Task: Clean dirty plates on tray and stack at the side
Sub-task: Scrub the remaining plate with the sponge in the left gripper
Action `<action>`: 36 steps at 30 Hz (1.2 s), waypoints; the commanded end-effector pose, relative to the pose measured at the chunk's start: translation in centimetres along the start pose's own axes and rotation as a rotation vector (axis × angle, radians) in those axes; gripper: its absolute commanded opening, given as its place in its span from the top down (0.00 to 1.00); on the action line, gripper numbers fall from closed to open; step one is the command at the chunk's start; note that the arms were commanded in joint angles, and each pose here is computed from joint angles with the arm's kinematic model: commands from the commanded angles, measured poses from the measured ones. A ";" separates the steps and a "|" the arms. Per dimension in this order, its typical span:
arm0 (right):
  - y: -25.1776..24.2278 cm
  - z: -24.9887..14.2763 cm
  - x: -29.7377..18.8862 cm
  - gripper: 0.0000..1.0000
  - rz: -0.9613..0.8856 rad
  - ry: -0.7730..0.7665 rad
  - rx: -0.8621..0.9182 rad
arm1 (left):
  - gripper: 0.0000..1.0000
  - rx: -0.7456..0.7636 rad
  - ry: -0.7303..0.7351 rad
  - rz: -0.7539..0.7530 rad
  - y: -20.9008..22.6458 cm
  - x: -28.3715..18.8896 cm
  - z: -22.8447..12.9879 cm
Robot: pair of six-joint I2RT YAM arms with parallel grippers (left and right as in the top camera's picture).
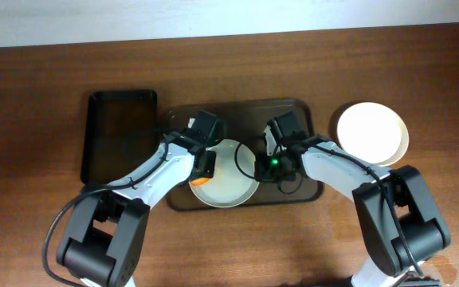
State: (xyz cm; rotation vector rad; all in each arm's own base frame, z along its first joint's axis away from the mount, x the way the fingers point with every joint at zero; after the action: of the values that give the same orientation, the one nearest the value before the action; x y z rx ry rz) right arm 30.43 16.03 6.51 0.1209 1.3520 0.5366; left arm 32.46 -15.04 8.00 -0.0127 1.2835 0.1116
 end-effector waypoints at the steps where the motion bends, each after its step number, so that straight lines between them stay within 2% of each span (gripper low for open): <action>1: -0.8 -1.6 1.2 0.96 -0.047 0.069 -0.002 | 1.00 -0.026 -0.079 0.187 2.4 -2.0 2.0; 5: -0.8 -1.6 1.2 0.96 -0.047 0.069 -0.002 | 1.00 -0.061 -0.123 -0.041 0.6 -7.3 3.8; 11: -0.8 -1.6 1.2 0.96 -0.048 0.068 -0.002 | 1.00 -0.035 0.092 -0.338 -3.4 -4.7 2.1; 15: -1.1 -1.1 0.9 0.96 -0.090 0.059 -0.002 | 1.00 -0.092 0.291 -0.332 -4.6 0.5 -0.3; 18: -1.9 -0.4 0.2 0.96 -0.201 0.038 0.010 | 1.00 -0.092 0.319 -0.313 -4.5 1.4 -0.8; 21: -2.8 -0.4 -1.3 0.96 -0.347 -0.004 0.122 | 1.00 -0.092 0.326 -0.327 -4.7 1.3 -0.8; 24: -0.7 -0.1 -1.4 0.96 -0.369 -0.049 0.083 | 1.00 -0.092 0.400 -0.554 -6.9 0.1 -0.9; 26: 0.2 -0.3 -1.1 0.96 -0.370 -0.068 0.147 | 1.00 -0.082 0.397 -0.651 -7.9 -0.5 -0.4; 29: 1.1 -0.5 -0.6 0.96 -0.351 -0.088 0.241 | 1.00 -0.078 0.374 -0.623 -7.8 -0.2 -0.3; 31: 2.2 -0.4 0.1 0.96 -0.328 -0.129 0.205 | 1.00 -0.115 0.315 -0.458 -6.6 0.8 -0.1; 34: 2.3 -0.4 0.2 0.96 -0.323 -0.134 0.200 | 1.00 -0.126 0.324 -0.391 -5.7 1.4 -0.8; 36: 2.3 -0.4 0.2 0.96 -0.324 -0.134 0.200 | 1.00 -0.123 0.290 -0.247 -4.0 2.6 -1.5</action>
State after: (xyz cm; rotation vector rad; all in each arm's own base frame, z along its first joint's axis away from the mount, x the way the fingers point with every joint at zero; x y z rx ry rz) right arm 29.97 17.86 7.32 0.1124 1.2604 0.1243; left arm 33.20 -21.25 7.34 -0.4422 1.5561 -0.2273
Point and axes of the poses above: each gripper's point midway between its finger pads, its own x axis out along the fingers, its own y axis along the line the jaws close on, z = x × y, the point moved 7 cm from there along -x, back along the fingers, and after that the axes turned 15 degrees about -x, right-handed, at the moved point
